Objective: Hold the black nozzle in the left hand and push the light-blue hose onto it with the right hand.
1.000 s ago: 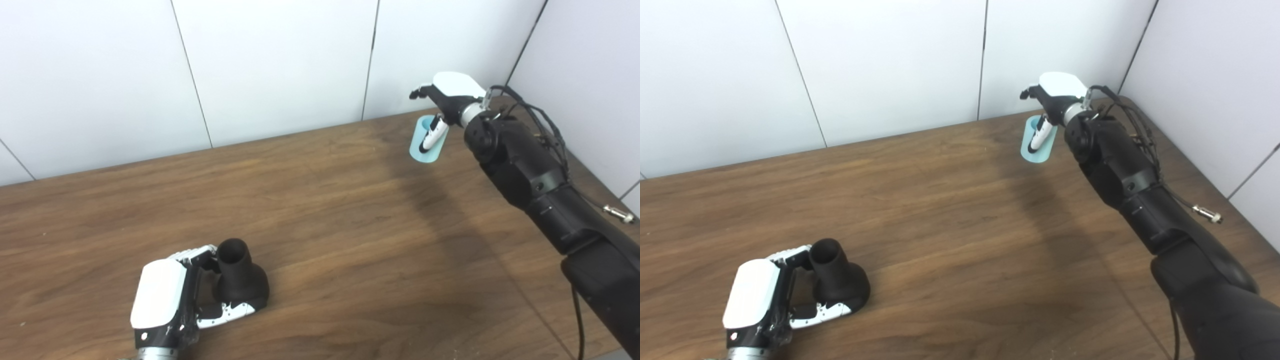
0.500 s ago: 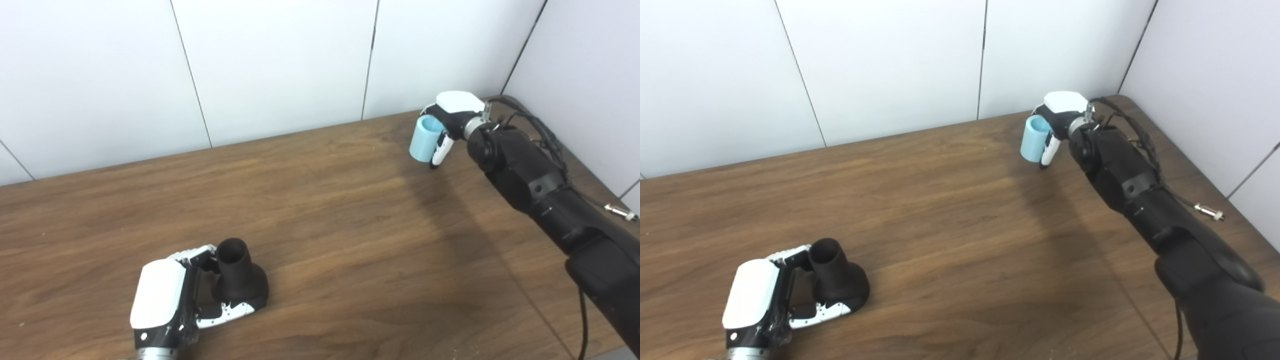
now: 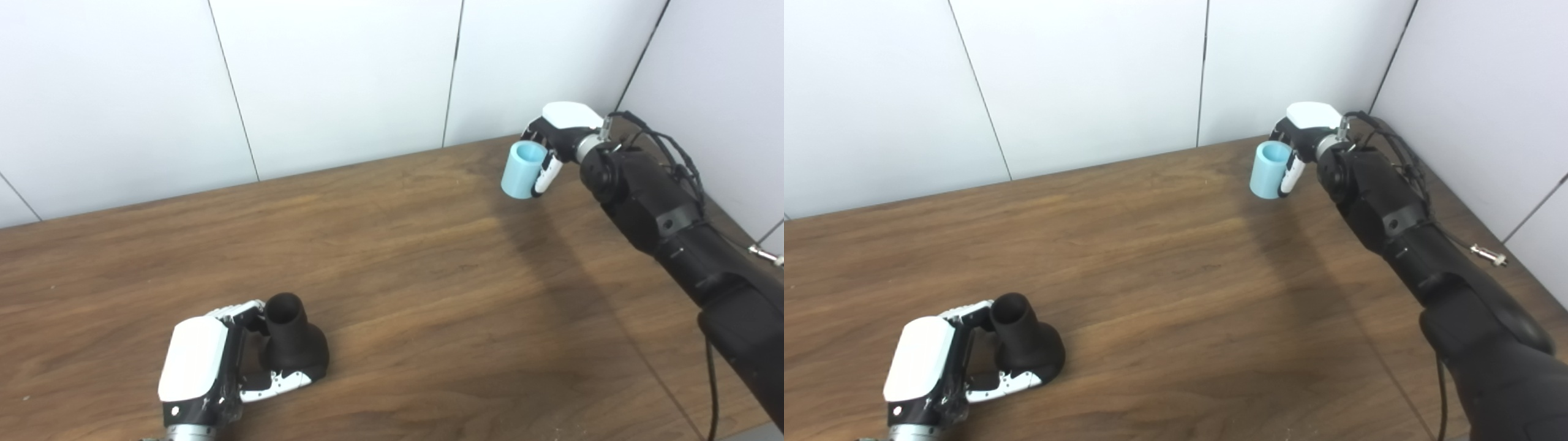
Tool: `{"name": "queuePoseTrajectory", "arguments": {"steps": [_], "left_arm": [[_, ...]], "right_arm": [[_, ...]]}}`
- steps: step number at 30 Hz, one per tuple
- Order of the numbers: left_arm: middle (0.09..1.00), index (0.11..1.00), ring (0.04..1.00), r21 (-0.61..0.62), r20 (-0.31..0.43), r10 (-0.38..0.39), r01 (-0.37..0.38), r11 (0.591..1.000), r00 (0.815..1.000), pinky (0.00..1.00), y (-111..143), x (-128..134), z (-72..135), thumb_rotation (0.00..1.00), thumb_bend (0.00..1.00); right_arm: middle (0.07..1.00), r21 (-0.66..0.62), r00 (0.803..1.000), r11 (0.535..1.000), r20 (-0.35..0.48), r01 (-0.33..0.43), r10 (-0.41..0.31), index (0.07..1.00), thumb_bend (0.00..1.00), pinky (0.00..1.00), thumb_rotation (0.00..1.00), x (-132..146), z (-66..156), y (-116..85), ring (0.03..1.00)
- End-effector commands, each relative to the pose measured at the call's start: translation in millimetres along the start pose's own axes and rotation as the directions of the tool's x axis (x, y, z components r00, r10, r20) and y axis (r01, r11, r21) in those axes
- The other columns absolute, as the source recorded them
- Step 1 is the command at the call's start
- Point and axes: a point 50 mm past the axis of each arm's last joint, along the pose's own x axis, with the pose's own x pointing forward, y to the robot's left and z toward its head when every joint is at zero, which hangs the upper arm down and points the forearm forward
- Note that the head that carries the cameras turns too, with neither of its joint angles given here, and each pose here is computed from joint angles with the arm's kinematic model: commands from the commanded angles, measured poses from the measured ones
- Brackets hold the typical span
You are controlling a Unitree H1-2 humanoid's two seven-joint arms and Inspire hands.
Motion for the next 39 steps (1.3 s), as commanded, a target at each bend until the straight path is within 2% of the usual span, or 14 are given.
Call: {"name": "queuePoseTrajectory", "arguments": {"steps": [1,2,4,8,12,14,16,17,23,29,31,34,36,39], "left_arm": [[0.493,0.482,0.54,0.044,-0.027,-0.063,0.064,0.997,0.998,0.59,-6.0,-7.4,-7.5,0.0,0.53],[0.494,0.482,0.541,0.045,-0.029,-0.064,0.065,0.997,0.998,0.59,-6.0,-7.5,-7.3,0.0,0.53],[0.492,0.482,0.541,0.045,-0.032,-0.065,0.067,0.997,0.997,0.59,-6.2,-7.7,-7.2,0.0,0.53],[0.497,0.48,0.543,0.052,-0.036,-0.074,0.075,0.996,0.997,0.6,-6.8,-7.6,-7.2,0.0,0.52],[0.501,0.478,0.544,0.049,-0.04,-0.074,0.076,0.996,0.996,0.6,-6.6,-7.3,-7.0,0.0,0.52],[0.503,0.477,0.547,0.049,-0.042,-0.075,0.077,0.996,0.996,0.6,-6.7,-7.3,-6.6,0.0,0.52],[0.504,0.476,0.55,0.05,-0.043,-0.076,0.078,0.996,0.996,0.6,-6.7,-7.5,-6.5,0.0,0.52],[0.504,0.476,0.552,0.048,-0.043,-0.075,0.078,0.996,0.996,0.6,-6.7,-7.7,-6.6,0.0,0.52],[0.502,0.478,0.551,0.048,-0.047,-0.075,0.077,0.996,0.996,0.6,-6.4,-9.2,-7.3,0.0,0.52],[0.503,0.477,0.555,0.05,-0.047,-0.077,0.079,0.996,0.996,0.61,-5.9,-9.3,-7.2,0.0,0.52],[0.502,0.477,0.556,0.05,-0.048,-0.078,0.08,0.996,0.996,0.61,-6.0,-9.3,-6.9,0.0,0.52],[0.503,0.477,0.554,0.054,-0.048,-0.079,0.081,0.995,0.996,0.61,-6.3,-9.3,-6.4,0.0,0.52],[0.504,0.476,0.554,0.053,-0.048,-0.078,0.08,0.995,0.996,0.61,-7.0,-9.3,-6.6,0.0,0.52],[0.504,0.476,0.553,0.052,-0.048,-0.079,0.082,0.995,0.996,0.6,-7.4,-9.4,-7.0,0.0,0.52]], "right_arm": [[0.629,0.003,0.993,0.993,0.021,0.12,-0.12,0.681,0.85,0.57,0.05,1.0,-1.0,-38.1,0.606],[0.603,0.007,0.993,0.993,0.024,0.119,-0.12,0.68,0.86,0.54,0.04,1.0,-0.7,-38.6,0.578],[0.637,0.018,0.993,0.993,0.034,0.113,-0.114,0.684,0.86,0.62,0.04,0.9,0.0,-39.4,0.621],[0.672,0.02,0.993,0.994,0.057,0.106,-0.107,0.693,0.88,0.62,0.06,1.6,0.6,-40.3,0.638],[0.56,0.018,0.993,0.995,0.066,0.096,-0.097,0.697,0.93,0.39,0.07,2.6,1.7,-41.9,0.481],[0.425,0.018,0.994,0.996,0.07,0.088,-0.089,0.696,0.96,0.24,0.06,2.4,1.9,-42.5,0.332],[0.521,0.017,0.994,0.997,0.073,0.078,-0.079,0.695,0.97,0.32,0.07,2.0,1.8,-42.6,0.436],[0.509,0.016,0.996,0.998,0.065,0.068,-0.069,0.697,0.97,0.3,0.06,1.8,1.7,-42.3,0.413],[0.631,0.015,0.998,0.999,0.04,0.038,-0.038,0.703,0.94,0.45,0.04,-0.6,1.3,-41.8,0.545],[0.594,0.027,0.998,0.999,0.044,0.046,-0.048,0.69,0.93,0.38,0.04,-1.8,2.6,-40.9,0.481],[0.631,0.033,0.998,0.998,0.047,0.046,-0.048,0.683,0.93,0.47,0.03,-2.3,3.4,-41.5,0.551],[0.649,0.036,0.998,0.998,0.047,0.048,-0.05,0.68,0.92,0.5,0.05,-2.9,4.9,-42.6,0.59],[0.584,0.039,0.997,0.998,0.05,0.053,-0.055,0.685,0.93,0.39,0.04,-2.9,5.4,-42.6,0.502],[0.599,0.037,0.997,0.998,0.055,0.057,-0.059,0.684,0.94,0.41,0.05,-1.9,4.8,-41.6,0.518]]}}
